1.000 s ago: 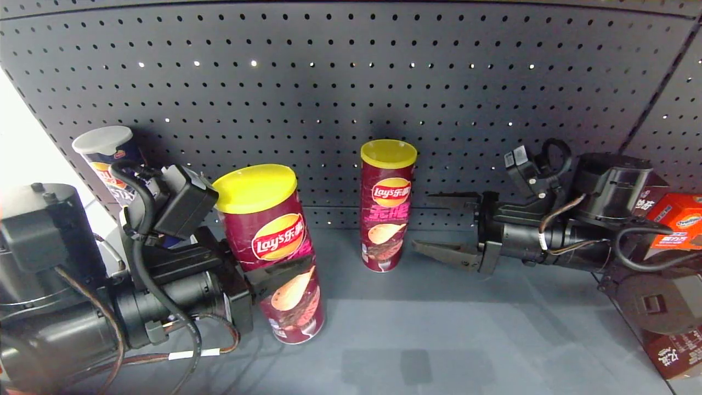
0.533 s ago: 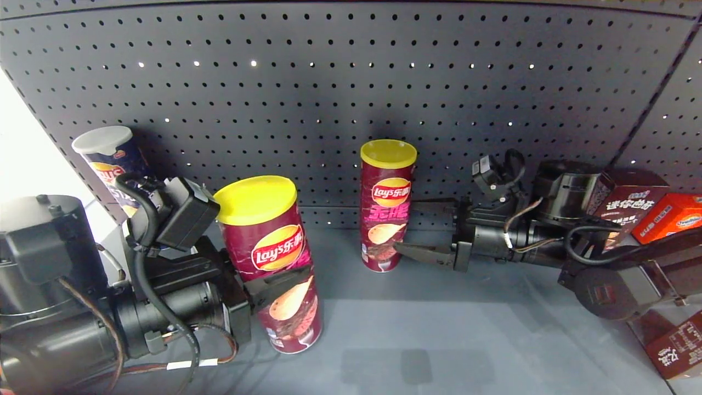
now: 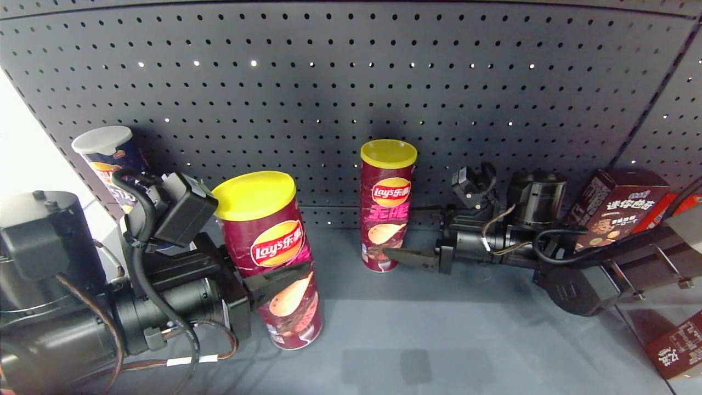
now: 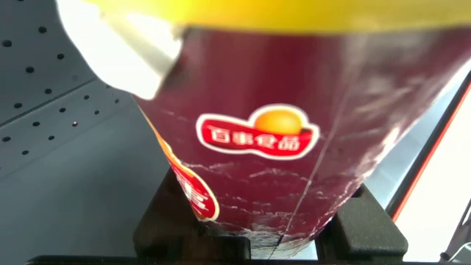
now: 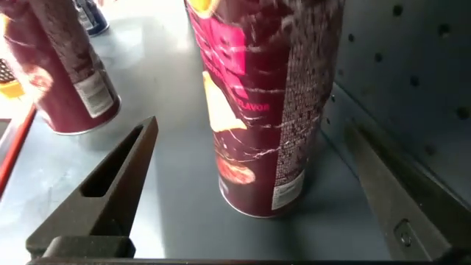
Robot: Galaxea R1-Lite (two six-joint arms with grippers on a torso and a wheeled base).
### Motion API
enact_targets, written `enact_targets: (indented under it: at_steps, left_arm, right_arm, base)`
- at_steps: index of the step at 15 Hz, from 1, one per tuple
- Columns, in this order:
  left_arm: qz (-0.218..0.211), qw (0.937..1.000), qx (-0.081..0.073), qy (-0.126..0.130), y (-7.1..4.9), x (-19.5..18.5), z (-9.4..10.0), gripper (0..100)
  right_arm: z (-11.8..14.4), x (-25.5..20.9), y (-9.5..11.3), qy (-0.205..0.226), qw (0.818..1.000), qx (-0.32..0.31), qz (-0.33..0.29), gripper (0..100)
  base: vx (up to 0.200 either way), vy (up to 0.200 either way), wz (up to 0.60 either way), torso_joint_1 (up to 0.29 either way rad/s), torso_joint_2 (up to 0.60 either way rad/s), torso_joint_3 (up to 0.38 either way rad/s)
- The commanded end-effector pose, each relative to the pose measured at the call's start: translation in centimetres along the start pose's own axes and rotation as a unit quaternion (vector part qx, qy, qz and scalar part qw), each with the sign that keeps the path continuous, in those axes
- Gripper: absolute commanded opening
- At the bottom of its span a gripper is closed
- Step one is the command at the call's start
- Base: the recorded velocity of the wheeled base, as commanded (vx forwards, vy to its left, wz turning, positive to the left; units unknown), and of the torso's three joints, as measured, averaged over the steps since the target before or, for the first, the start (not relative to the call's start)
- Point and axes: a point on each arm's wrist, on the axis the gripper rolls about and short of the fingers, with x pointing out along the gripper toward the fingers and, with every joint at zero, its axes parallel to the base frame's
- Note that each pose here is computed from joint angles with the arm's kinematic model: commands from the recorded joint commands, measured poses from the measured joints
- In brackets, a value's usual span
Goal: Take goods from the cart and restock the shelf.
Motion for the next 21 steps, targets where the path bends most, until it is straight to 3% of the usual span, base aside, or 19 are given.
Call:
enact_targets:
  at_steps: [1, 13, 14, 21]
  left_arm:
    - [0.001, 1.0, 0.001, -0.005, 0.1, 0.1, 0.3, 0]
    - [0.001, 1.0, 0.002, -0.009, 0.1, 0.1, 0.5, 0]
    - [0.001, 1.0, 0.002, -0.008, 0.1, 0.2, 0.5, 0]
    - [0.004, 1.0, 0.001, -0.006, 0.2, 0.1, 0.3, 0]
  right_arm:
    - [-0.4, 0.7, -0.1, 0.001, 1.0, 0.001, 0.006, 100]
    - [-1.5, 3.6, -1.4, -0.003, 1.0, -0.002, 0.015, 100]
    - [-1.6, 3.8, -1.6, -0.004, 1.0, -0.003, 0.013, 0]
    - [-0.9, 3.3, -1.0, -0.006, 1.0, -0.007, 0.012, 0]
  base:
    - [0.0, 0.0, 0.0, 0.0, 0.0, 0.0]
    - [0.0, 0.0, 0.0, 0.0, 0.0, 0.0]
    - [0.0, 0.0, 0.0, 0.0, 0.0, 0.0]
    - [0.0, 0.0, 0.0, 0.0, 0.0, 0.0]
